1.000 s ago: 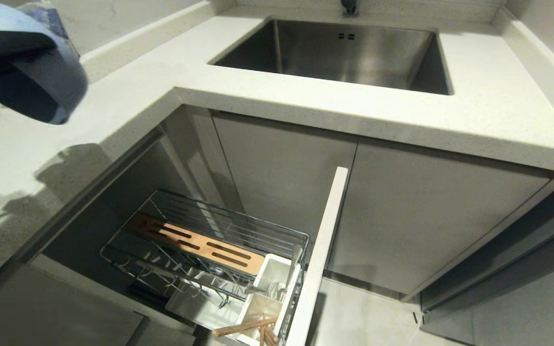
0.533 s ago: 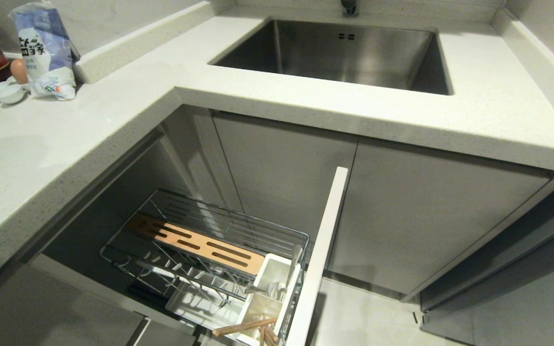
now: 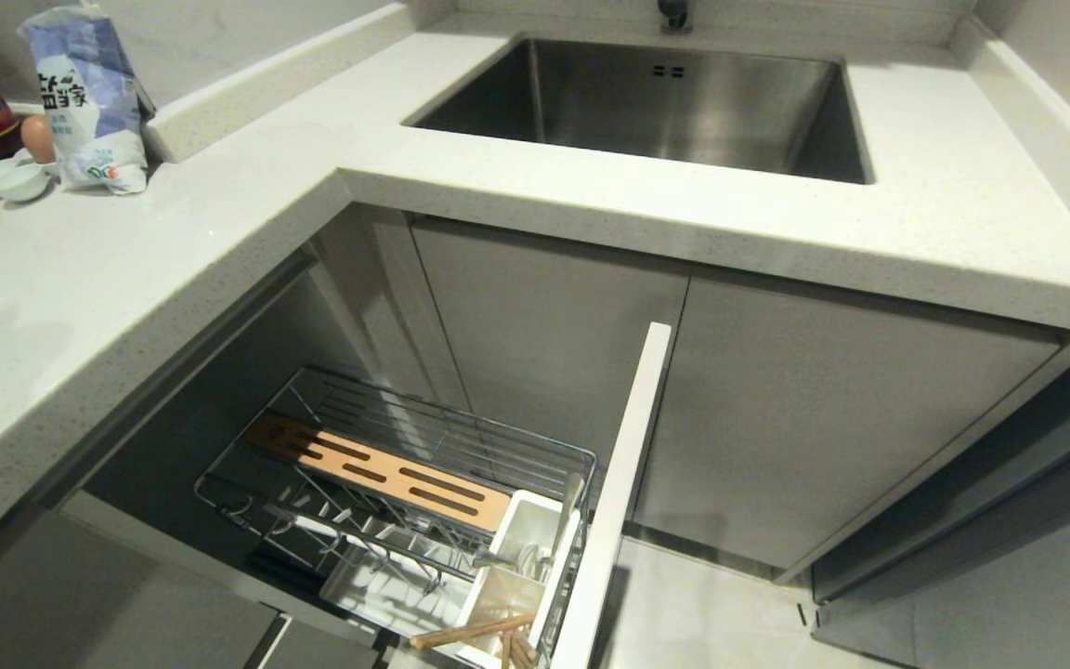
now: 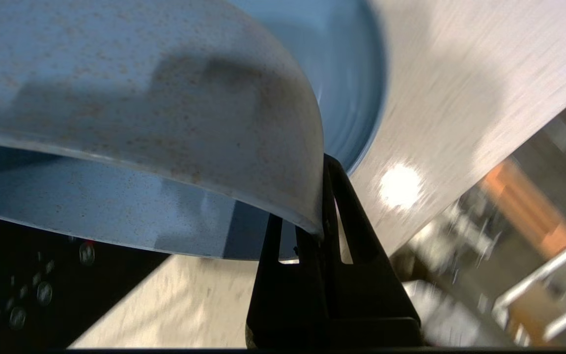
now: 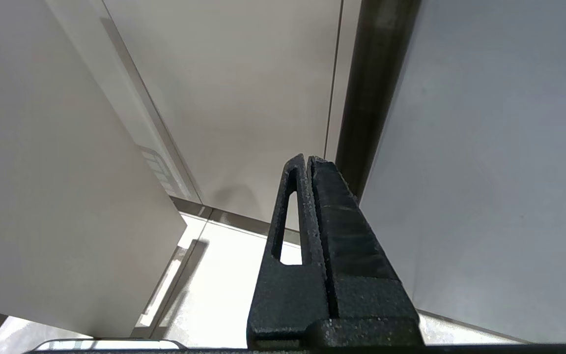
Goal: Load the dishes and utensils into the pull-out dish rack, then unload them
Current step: Take the bowl out of the cupboard
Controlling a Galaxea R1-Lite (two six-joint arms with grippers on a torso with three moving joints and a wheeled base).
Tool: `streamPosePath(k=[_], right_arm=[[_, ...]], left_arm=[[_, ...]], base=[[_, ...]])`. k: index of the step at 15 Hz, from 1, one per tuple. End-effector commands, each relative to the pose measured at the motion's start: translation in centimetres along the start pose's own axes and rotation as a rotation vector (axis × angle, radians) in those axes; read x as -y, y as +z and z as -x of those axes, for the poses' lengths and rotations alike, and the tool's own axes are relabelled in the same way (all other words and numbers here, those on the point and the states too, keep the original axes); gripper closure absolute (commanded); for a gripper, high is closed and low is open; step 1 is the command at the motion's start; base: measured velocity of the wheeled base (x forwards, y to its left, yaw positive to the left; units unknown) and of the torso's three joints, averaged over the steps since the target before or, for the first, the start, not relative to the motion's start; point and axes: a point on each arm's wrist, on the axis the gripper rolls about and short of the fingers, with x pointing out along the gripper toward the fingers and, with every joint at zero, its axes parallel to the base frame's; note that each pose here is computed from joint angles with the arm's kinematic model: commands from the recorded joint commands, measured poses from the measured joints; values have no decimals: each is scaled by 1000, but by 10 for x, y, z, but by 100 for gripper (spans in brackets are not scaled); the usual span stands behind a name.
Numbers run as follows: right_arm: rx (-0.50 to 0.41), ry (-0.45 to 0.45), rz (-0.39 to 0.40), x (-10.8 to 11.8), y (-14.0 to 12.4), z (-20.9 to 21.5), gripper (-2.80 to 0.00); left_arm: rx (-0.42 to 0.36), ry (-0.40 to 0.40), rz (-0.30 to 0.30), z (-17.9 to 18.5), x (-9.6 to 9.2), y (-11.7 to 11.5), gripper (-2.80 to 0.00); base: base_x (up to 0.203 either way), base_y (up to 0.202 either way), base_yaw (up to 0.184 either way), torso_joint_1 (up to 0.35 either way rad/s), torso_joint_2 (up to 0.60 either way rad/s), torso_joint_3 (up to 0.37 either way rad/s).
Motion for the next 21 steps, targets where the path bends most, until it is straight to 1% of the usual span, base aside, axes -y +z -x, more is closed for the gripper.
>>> streamPosePath(k=[1, 2, 3, 7, 9, 11, 16, 18, 21], right_arm=[[-25, 0, -1, 0, -7, -1, 0], [-25, 0, 0, 0, -7, -1, 0], [-25, 0, 0, 0, -7, -1, 0], [-25, 0, -1, 0, -7, -1, 0], [-25, 0, 0, 0, -7, -1, 0], [-25, 0, -1, 0, -7, -1, 0], [-25, 0, -1, 0, -7, -1, 0], [-25, 0, -1, 0, -7, -1, 0], [-25, 0, -1, 0, -7, -1, 0]], left_arm=[[-183, 14, -44, -39, 1, 13, 0], [-206, 18, -56, -48, 1, 17, 0], [-224, 29, -55, -56, -1, 21, 0], [-251, 45, -66, -66, -4, 23, 0], [-287, 60, -76, -72, -5, 22, 0], [-316, 68, -91, -72, -6, 20, 0], [-324, 64, -103, -66, -5, 17, 0], [-326, 59, -122, -64, -5, 15, 0], [-304, 61, -117, -60, -5, 16, 0]], base=[[0, 0, 0, 0, 0, 0], [0, 0, 0, 0, 0, 0], [0, 0, 0, 0, 0, 0], [0, 0, 0, 0, 0, 0], [0, 0, 0, 0, 0, 0], [0, 0, 0, 0, 0, 0], [0, 0, 0, 0, 0, 0], [0, 0, 0, 0, 0, 0], [0, 0, 0, 0, 0, 0]])
